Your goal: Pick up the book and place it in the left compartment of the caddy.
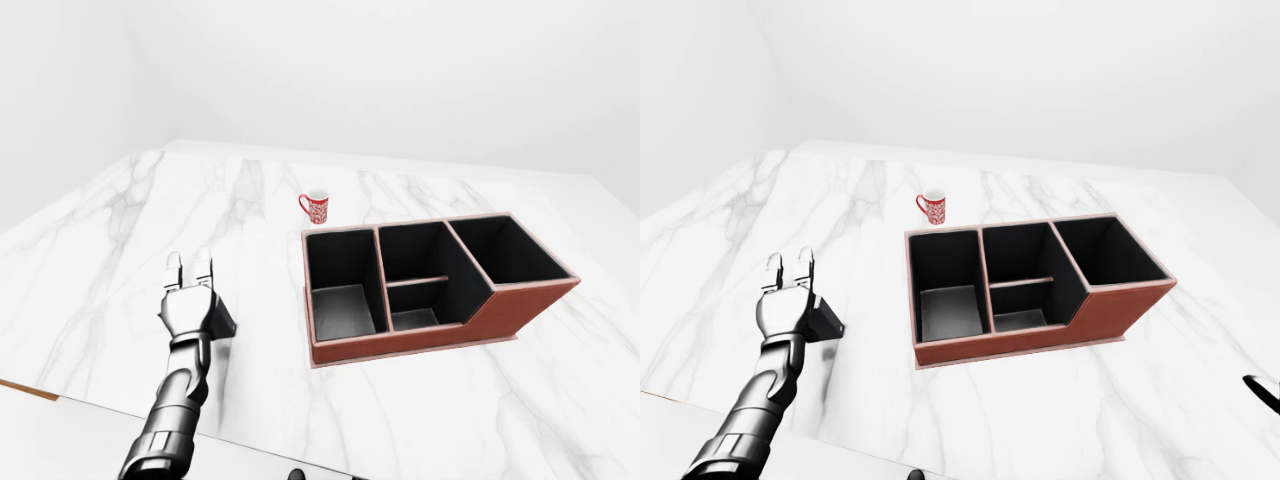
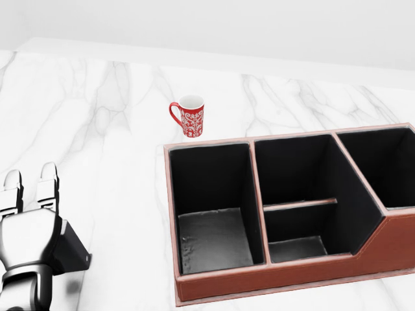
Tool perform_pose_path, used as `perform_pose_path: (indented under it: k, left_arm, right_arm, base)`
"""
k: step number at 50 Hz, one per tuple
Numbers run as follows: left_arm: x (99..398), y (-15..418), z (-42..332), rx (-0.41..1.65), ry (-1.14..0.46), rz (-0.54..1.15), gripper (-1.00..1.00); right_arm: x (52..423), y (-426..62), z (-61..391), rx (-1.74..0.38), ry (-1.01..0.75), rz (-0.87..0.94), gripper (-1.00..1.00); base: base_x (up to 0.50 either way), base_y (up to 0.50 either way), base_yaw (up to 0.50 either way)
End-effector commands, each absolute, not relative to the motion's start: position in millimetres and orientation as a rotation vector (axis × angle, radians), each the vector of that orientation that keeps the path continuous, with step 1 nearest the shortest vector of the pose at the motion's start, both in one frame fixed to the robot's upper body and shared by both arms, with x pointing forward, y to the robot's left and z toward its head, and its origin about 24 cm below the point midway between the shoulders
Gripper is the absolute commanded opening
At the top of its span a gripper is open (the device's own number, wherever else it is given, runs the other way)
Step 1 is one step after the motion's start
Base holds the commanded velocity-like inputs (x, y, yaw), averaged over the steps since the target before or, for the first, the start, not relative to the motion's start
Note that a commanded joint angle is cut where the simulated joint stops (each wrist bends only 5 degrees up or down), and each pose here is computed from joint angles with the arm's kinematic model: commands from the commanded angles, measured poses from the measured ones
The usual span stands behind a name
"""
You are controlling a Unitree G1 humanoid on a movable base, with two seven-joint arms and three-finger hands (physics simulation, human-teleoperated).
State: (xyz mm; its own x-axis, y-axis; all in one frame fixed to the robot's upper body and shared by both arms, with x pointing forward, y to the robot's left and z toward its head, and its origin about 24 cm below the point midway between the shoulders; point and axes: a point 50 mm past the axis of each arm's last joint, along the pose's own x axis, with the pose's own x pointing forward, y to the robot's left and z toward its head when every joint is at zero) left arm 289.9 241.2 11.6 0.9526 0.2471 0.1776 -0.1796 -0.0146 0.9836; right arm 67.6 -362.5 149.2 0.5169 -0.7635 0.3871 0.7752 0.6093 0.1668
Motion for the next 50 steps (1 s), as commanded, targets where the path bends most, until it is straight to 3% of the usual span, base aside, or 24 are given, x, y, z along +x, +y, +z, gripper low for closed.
perform_pose_path:
  k: [1,20,42,43,44,50]
  left_arm:
    - [299.7,249.2,4.6,1.542,0.135,0.31,1.0]
    - [313.2,254.6,-7.0,1.551,0.28,0.23,1.0]
    - [309.3,250.7,-21.0,1.6,0.351,0.136,1.0]
    - [308.6,250.6,-21.9,1.603,0.353,0.132,0.54]
    - [308.2,250.5,-22.5,1.608,0.353,0.128,-0.95]
    - [307.6,250.3,-23.2,1.601,0.355,0.13,-1.0]
  right_arm:
    - [68.9,-362.8,147.6,-0.026,-0.442,-0.924,1.0]
    - [68.8,-363.0,147.1,-0.025,-0.441,-0.924,1.0]
    - [67.9,-363.0,148.6,-0.027,-0.447,-0.929,1.0]
    - [68.0,-363.1,148.4,-0.027,-0.446,-0.929,1.0]
    - [68.1,-363.2,148.3,-0.026,-0.446,-0.929,1.0]
    - [68.8,-363.4,146.8,-0.024,-0.44,-0.929,1.0]
  base:
    - [0.0,0.0,0.0]
    - [0.0,0.0,0.0]
    - [0.0,0.0,0.0]
    - [0.0,0.0,0.0]
    - [0.0,0.0,0.0]
    - [0.0,0.0,0.0]
